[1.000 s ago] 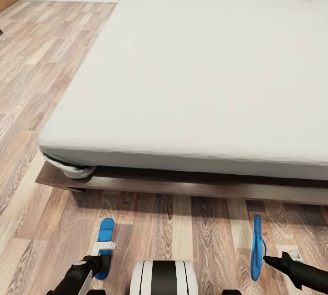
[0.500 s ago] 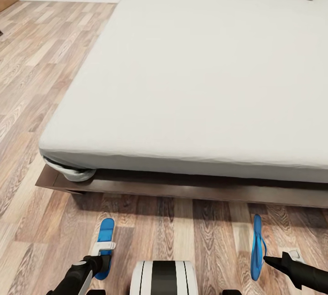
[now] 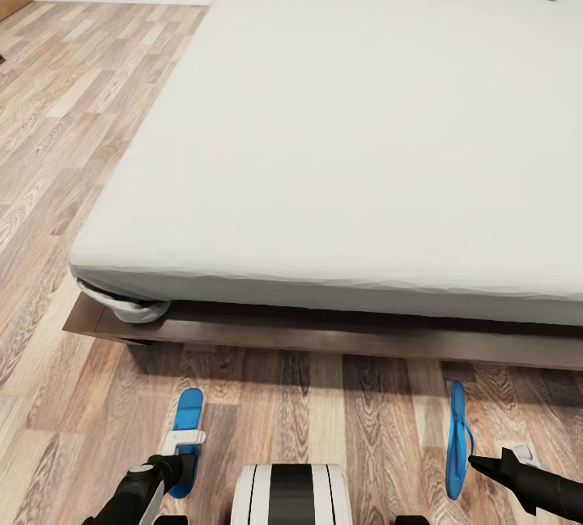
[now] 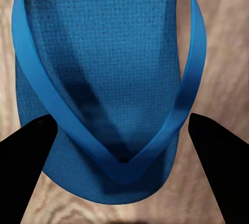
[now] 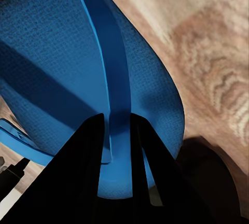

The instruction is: In the bedroom, move the book from the bed onto either nightstand, and place the two sandals side by side next to the bed.

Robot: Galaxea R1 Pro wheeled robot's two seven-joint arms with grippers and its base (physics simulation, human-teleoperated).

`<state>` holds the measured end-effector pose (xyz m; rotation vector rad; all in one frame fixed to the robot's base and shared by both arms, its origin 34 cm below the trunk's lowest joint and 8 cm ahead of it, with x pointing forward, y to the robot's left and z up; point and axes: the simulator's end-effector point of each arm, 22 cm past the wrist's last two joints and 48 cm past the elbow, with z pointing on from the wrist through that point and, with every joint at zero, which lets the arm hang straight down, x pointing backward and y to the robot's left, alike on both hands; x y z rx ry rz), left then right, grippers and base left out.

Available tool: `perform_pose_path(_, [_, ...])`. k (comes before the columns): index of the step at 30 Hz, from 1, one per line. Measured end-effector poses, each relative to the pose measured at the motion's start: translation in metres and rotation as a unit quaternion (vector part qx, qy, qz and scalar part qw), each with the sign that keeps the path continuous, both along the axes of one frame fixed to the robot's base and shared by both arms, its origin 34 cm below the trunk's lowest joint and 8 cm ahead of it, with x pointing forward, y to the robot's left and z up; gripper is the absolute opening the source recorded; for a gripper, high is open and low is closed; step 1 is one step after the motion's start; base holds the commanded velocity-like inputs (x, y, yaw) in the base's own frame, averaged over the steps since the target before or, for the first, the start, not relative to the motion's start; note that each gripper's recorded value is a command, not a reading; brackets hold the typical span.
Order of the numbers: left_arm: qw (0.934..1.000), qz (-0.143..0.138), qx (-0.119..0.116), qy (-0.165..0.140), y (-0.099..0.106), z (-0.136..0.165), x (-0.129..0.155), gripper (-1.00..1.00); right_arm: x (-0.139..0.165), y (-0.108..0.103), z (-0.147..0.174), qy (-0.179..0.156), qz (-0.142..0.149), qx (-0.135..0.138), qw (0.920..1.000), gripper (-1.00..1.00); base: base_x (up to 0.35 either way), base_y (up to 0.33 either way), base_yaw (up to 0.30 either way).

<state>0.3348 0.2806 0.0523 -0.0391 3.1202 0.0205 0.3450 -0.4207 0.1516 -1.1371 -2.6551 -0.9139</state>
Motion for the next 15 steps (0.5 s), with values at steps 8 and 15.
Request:
perform_pose_path(8, [0.9999, 0.000, 0.000, 0.016, 0.000, -0.009, -0.015, -1.00, -0.011, 0.000, -0.009, 0.016, 0.001, 0.000, 0.9999, -1.00, 0.000, 0.000, 0.000])
perform_pose_path(15, [0.9999, 0.000, 0.000, 0.017, 0.000, -0.009, -0.015, -1.00, -0.011, 0.000, -0.009, 0.016, 0.000, 0.000, 0.9999, -1.00, 0.000, 0.000, 0.000])
